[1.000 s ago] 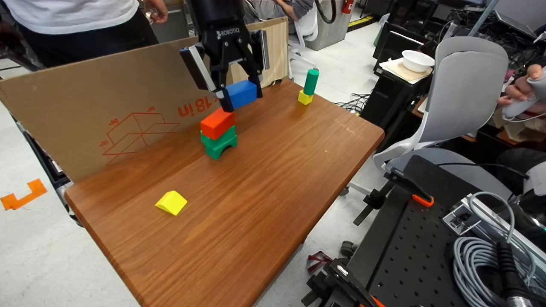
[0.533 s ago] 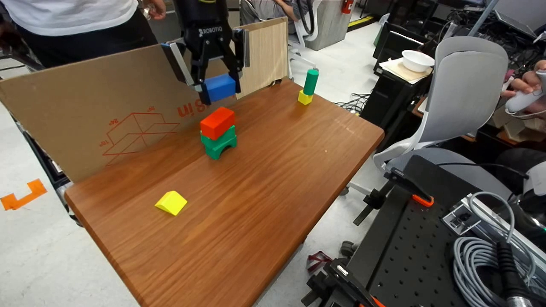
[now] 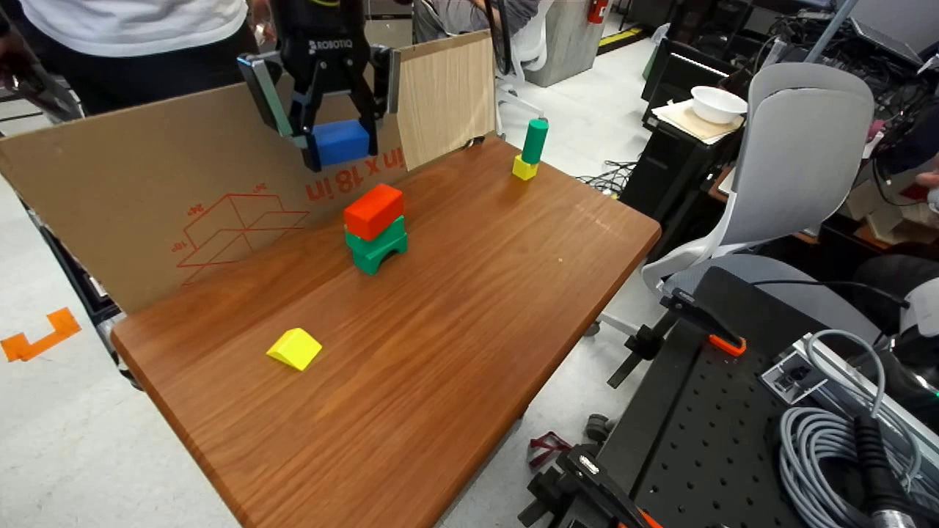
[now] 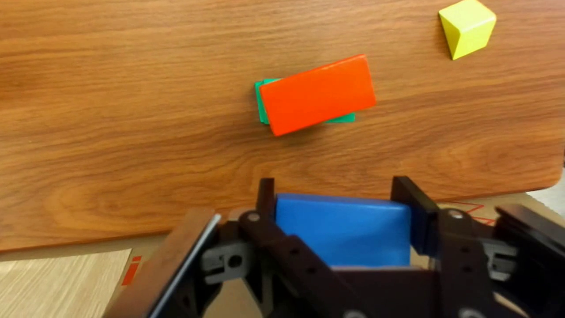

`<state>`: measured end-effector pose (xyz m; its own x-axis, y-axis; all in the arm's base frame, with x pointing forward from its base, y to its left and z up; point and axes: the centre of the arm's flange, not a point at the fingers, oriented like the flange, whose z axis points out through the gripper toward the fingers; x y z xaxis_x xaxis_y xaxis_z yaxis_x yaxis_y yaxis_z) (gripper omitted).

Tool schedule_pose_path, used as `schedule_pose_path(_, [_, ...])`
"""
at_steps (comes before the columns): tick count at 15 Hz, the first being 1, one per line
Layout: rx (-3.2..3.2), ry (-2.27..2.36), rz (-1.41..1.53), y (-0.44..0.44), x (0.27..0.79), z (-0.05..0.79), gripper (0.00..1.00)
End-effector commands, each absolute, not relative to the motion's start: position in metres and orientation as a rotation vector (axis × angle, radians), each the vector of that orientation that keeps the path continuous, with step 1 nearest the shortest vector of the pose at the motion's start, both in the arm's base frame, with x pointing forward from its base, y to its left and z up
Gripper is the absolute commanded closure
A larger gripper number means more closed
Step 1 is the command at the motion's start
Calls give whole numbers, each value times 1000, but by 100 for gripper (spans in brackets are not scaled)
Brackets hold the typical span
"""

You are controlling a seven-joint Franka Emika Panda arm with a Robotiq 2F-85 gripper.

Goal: Put the blue building block on top of the orange building block

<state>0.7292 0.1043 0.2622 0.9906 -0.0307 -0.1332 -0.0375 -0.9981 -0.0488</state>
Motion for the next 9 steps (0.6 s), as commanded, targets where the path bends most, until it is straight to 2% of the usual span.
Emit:
schedule_pose_path(1, [-3047, 31, 177, 114, 708, 270, 58])
schedule_pose_path(9, [-3067, 28, 310, 119, 685, 277, 58])
